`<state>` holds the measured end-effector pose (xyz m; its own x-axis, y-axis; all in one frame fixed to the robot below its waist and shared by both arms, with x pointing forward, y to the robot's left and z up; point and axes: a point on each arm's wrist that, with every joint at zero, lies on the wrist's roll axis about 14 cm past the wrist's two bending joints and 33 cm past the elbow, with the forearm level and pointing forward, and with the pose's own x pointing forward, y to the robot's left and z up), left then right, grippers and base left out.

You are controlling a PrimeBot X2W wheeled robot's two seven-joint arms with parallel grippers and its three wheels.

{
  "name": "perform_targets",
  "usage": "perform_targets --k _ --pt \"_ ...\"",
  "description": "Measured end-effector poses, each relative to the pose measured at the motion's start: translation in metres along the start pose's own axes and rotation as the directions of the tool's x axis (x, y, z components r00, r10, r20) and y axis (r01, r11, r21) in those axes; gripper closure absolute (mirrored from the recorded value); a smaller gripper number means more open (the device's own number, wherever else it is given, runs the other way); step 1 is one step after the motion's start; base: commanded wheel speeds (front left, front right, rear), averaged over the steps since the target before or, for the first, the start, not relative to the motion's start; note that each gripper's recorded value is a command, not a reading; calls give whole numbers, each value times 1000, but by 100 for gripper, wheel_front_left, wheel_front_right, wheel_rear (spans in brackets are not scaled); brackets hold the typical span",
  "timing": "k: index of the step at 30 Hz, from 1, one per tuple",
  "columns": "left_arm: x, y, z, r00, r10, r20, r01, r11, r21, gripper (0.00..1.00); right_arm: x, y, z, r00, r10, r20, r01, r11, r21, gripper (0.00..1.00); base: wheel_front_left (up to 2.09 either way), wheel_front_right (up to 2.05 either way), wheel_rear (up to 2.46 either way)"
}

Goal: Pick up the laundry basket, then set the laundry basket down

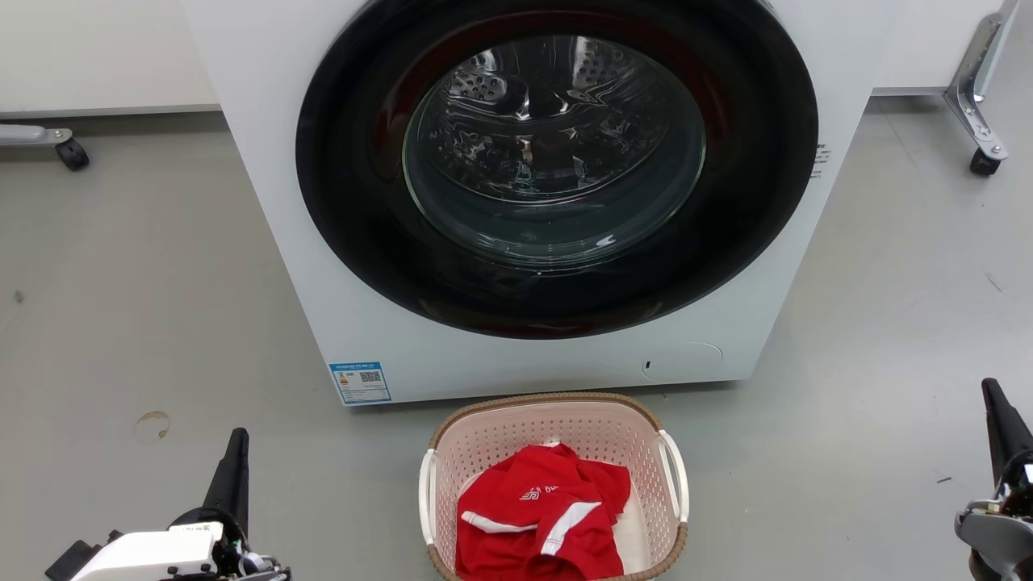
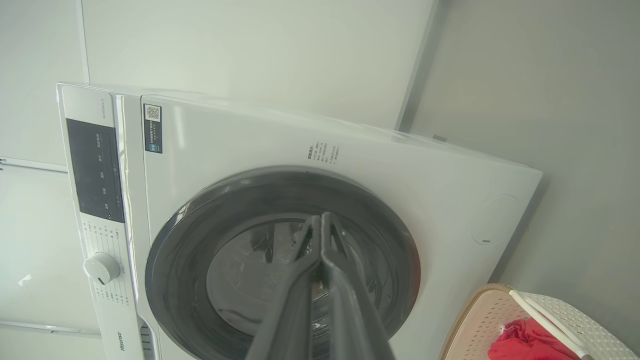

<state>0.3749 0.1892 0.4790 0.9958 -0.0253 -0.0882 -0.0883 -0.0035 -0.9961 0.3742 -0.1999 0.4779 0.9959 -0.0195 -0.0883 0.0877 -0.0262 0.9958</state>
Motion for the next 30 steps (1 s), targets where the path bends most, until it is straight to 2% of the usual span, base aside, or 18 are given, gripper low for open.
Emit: perform_targets --k 30 --pt "0 0 0 1000 0 1 0 1000 -2 100 0 0 0 1000 0 2 0 1000 3 100 0 0 0"
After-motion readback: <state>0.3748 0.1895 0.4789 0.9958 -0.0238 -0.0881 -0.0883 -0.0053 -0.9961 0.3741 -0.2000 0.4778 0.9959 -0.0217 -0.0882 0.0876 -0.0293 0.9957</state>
